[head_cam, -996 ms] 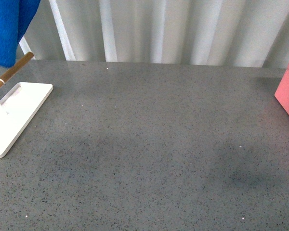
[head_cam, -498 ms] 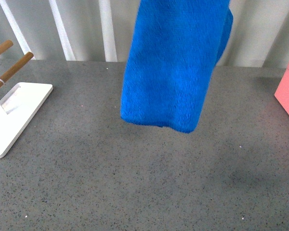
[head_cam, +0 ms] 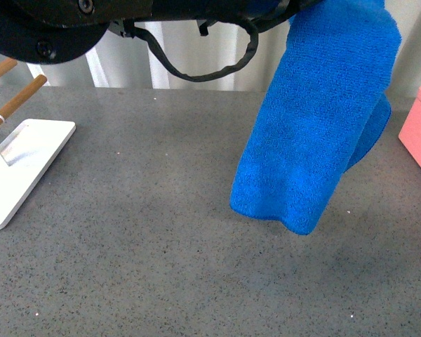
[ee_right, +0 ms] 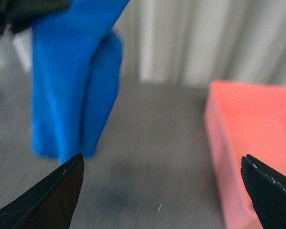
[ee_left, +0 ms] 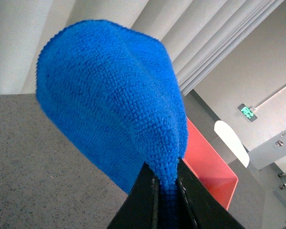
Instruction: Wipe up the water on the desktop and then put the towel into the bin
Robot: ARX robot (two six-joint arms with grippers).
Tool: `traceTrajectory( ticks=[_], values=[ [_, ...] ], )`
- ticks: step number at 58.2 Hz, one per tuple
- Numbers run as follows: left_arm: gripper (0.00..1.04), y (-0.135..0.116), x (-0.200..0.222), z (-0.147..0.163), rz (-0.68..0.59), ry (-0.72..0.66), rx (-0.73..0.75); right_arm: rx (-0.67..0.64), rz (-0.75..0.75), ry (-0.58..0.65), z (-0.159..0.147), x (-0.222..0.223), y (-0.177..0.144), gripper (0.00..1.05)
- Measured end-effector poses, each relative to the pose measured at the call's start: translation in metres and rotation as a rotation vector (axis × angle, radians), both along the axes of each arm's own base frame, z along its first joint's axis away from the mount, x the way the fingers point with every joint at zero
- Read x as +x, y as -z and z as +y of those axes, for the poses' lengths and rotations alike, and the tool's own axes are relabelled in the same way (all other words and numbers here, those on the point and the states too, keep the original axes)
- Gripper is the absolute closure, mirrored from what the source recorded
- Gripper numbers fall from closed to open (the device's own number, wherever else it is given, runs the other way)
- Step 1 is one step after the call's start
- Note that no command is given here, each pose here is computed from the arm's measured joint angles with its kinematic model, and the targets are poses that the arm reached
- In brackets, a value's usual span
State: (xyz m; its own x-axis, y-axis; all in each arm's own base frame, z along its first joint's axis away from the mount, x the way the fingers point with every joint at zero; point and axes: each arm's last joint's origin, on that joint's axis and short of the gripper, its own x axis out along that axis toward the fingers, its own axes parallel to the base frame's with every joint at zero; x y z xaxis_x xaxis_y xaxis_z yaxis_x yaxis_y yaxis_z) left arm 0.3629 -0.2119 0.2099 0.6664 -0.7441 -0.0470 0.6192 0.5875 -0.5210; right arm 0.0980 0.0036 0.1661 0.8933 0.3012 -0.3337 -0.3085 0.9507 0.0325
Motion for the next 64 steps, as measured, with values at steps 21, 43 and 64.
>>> traceTrajectory(
  ticks=[21,43,64],
  values=[
    [1.01,0.004,0.005,0.018,-0.012,-0.028,-0.022,-0.059,-0.129,-0.034,-0.027,0.055,-0.044,0.07],
    [1.01,-0.008,0.001,0.021,0.018,-0.032,-0.047,-0.016,-0.036,-0.206,-0.003,0.144,-0.009,0.07],
    [1.01,-0.013,-0.008,0.011,0.04,0.0,-0.061,-0.018,-0.022,-0.355,0.053,0.181,0.008,0.07]
  ],
)
